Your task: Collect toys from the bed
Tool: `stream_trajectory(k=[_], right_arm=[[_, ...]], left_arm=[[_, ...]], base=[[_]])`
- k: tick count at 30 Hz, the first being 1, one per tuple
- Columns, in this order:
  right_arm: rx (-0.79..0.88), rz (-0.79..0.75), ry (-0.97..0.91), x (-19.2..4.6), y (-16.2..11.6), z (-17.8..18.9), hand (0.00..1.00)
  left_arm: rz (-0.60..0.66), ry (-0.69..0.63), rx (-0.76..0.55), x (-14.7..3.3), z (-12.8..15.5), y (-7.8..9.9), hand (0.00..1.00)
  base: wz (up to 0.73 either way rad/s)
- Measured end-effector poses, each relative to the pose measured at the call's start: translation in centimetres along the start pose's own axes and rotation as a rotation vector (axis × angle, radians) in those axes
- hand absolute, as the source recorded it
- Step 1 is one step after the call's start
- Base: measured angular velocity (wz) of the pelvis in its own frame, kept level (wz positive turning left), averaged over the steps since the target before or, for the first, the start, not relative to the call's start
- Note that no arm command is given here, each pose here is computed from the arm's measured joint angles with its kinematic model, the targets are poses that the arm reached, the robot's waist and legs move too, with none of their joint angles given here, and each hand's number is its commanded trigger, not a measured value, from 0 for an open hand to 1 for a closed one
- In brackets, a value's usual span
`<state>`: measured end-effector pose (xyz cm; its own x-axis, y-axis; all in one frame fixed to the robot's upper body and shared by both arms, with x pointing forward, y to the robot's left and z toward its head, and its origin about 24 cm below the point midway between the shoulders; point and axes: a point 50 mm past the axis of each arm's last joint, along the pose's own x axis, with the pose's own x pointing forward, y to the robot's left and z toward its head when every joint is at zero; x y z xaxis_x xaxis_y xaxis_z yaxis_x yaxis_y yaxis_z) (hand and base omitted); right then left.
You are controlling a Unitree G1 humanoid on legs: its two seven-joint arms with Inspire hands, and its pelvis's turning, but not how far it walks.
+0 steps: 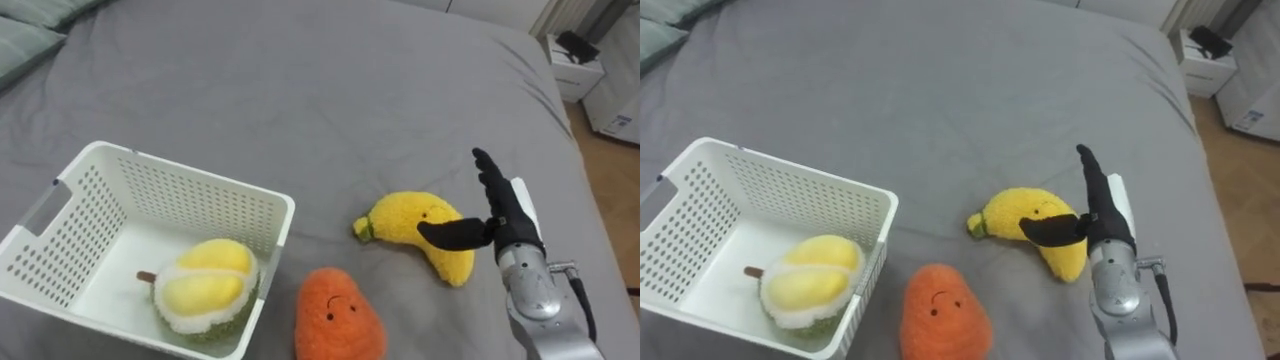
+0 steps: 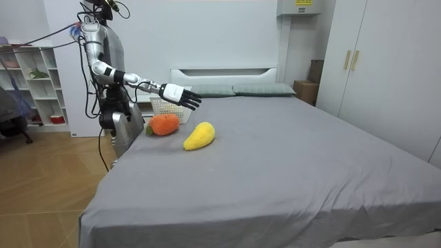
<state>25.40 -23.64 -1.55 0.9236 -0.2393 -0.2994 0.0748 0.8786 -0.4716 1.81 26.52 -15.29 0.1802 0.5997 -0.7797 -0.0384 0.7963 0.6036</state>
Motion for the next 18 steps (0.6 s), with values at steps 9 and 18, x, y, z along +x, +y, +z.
stream_trajectory(k=[9,18], right_arm=[[-0.05,-0.044,0.13,2.9,-1.6,-1.0,0.0],[-0.104,-0.1,0.279,3.9,-3.9,-3.0,0.0]], left_arm=[[-0.007,-0.078,-0.009,0.7,2.9,0.9,0.0],[-0.022,-0.095,-0.069,1.1,4.5,1.5,0.0]], base=[[0.07],[0.13]])
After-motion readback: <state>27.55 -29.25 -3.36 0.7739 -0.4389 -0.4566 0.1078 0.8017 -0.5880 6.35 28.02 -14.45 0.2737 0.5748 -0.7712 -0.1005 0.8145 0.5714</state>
